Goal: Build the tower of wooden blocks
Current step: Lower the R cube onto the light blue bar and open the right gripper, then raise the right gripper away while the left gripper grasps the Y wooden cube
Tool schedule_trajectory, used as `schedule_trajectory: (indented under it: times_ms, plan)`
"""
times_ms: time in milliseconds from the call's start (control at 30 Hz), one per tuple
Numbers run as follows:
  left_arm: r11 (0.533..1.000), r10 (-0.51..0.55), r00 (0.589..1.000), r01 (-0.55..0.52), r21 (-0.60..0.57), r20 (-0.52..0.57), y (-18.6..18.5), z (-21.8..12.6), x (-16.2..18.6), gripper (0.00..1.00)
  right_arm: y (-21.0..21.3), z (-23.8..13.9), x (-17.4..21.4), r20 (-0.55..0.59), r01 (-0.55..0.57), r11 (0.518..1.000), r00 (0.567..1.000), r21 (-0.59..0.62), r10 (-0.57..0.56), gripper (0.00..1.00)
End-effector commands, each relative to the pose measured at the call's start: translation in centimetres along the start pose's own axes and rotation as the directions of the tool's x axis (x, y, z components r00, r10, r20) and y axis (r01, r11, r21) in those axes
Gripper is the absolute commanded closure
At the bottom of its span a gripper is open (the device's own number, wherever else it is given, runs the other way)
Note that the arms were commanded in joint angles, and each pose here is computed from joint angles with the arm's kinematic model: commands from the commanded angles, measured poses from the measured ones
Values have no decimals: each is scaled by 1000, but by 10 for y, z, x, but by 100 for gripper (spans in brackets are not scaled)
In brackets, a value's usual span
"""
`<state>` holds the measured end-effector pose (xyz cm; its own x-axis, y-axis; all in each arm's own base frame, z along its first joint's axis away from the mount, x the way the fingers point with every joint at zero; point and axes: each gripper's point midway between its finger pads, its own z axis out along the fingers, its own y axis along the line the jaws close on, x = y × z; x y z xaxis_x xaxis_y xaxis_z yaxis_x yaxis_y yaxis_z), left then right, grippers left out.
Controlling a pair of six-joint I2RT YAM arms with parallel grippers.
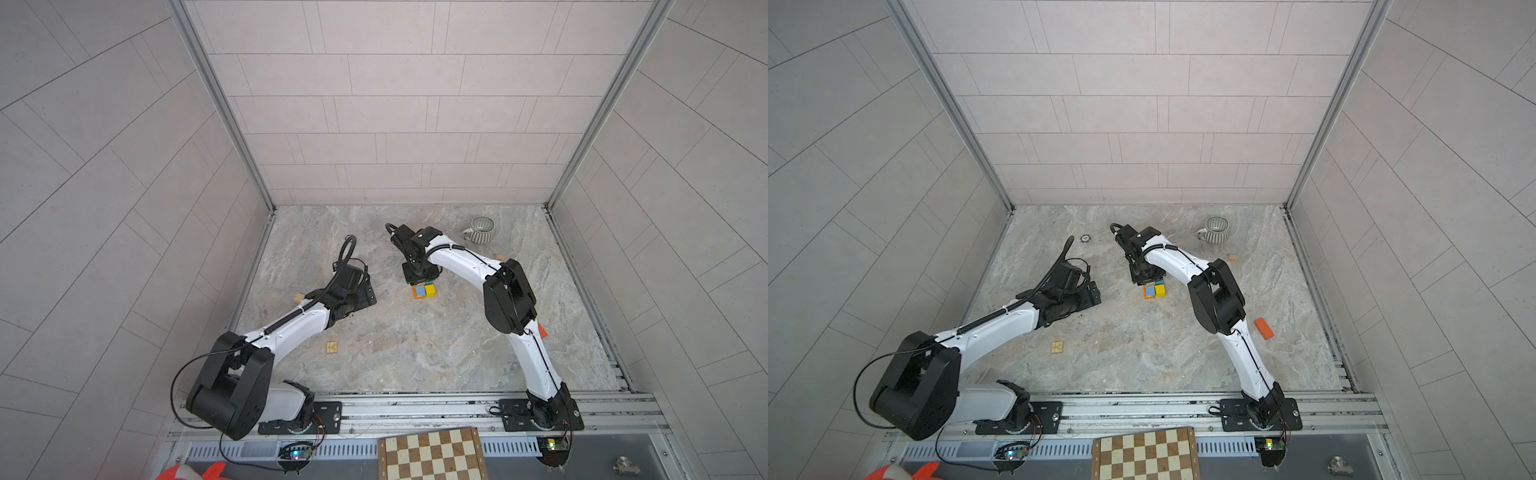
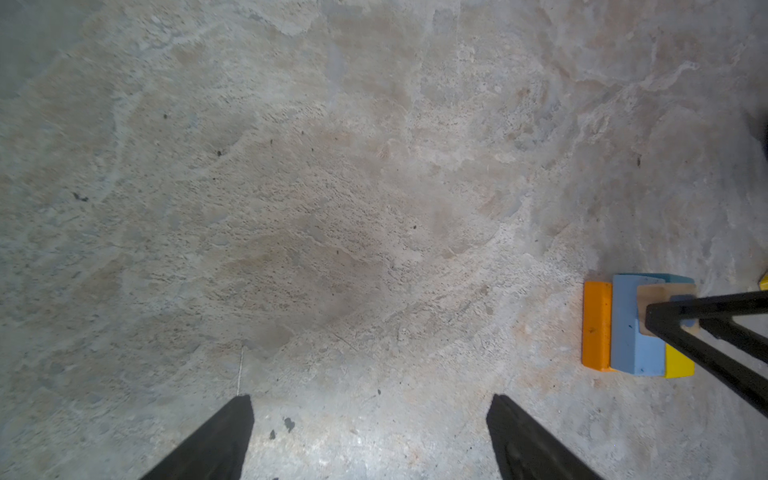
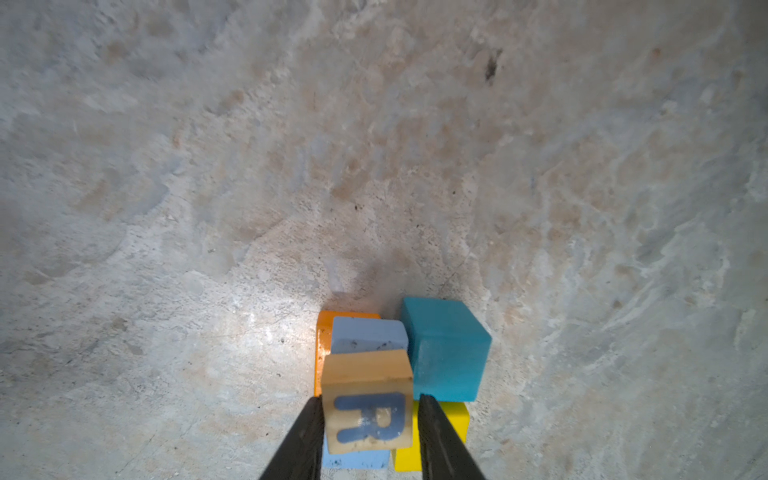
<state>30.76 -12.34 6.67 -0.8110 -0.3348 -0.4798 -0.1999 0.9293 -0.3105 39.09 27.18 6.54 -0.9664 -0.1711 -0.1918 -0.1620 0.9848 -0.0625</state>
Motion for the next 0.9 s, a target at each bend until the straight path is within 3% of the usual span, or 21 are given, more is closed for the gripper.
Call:
schedule_trajectory:
  times_ms: [0, 167, 567, 867]
  plan:
    - [1000, 14, 1000, -14, -6, 0, 3, 1, 0, 5, -3, -2, 0, -5, -8, 1000, 1000, 15, 8, 59]
    - [1000, 6, 1000, -6, -5, 0, 3, -4, 0, 0, -2, -9, 0, 10, -8, 1000, 1000, -2, 8, 55]
    - [998, -7, 999, 5, -68, -35, 23, -39, 13, 0, -7, -58, -2, 158, 19, 995, 987, -102, -2, 47]
    - [985, -4, 998, -6, -170, -58, 59, -62, 36, 11, -11, -104, 10, 300, 59, 969, 954, -241, 16, 35]
